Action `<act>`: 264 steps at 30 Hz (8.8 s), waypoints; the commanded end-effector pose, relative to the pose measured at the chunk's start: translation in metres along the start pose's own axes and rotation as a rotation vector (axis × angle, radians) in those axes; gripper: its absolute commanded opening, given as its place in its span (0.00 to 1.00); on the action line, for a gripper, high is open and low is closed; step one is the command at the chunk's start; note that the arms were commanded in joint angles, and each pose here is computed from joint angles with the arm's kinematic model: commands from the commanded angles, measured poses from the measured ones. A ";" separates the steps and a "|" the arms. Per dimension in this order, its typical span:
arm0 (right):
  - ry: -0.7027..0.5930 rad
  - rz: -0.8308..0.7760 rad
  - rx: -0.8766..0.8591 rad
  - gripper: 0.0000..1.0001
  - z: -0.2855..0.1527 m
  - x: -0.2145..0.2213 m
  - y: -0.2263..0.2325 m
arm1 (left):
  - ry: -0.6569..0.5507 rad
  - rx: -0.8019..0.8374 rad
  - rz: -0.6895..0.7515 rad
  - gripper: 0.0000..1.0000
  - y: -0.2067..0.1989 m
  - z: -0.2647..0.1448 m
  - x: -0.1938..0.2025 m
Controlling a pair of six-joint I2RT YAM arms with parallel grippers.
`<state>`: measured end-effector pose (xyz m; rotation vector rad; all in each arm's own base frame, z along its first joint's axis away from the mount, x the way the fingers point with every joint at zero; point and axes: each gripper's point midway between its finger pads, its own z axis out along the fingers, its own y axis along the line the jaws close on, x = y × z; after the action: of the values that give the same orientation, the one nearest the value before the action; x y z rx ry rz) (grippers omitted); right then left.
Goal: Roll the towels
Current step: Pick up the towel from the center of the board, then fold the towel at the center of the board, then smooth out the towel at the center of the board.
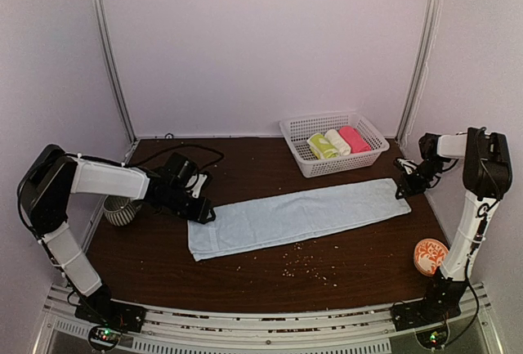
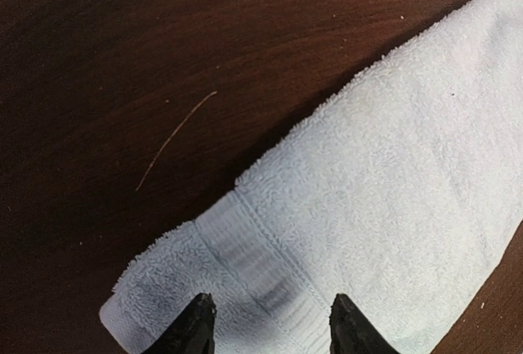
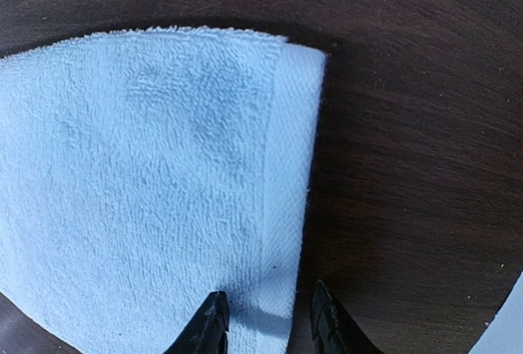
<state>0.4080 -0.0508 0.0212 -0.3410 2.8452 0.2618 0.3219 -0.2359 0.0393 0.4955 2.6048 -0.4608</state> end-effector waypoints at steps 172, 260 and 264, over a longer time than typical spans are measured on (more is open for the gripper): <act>-0.111 -0.349 -0.810 0.00 0.043 -0.060 0.637 | -0.008 0.102 -0.102 0.30 -0.002 -0.016 0.079; 0.077 -0.304 -0.473 0.15 0.006 -0.025 0.352 | -0.013 -0.098 -0.112 0.07 0.023 0.007 0.026; 0.023 -0.310 -0.282 0.27 0.003 -0.032 0.315 | -0.056 -0.075 -0.100 0.10 0.017 -0.004 0.016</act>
<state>0.3367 0.2907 0.0551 -0.9103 2.7592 0.8609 0.3156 -0.2138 0.0249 0.3000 2.6245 -0.3882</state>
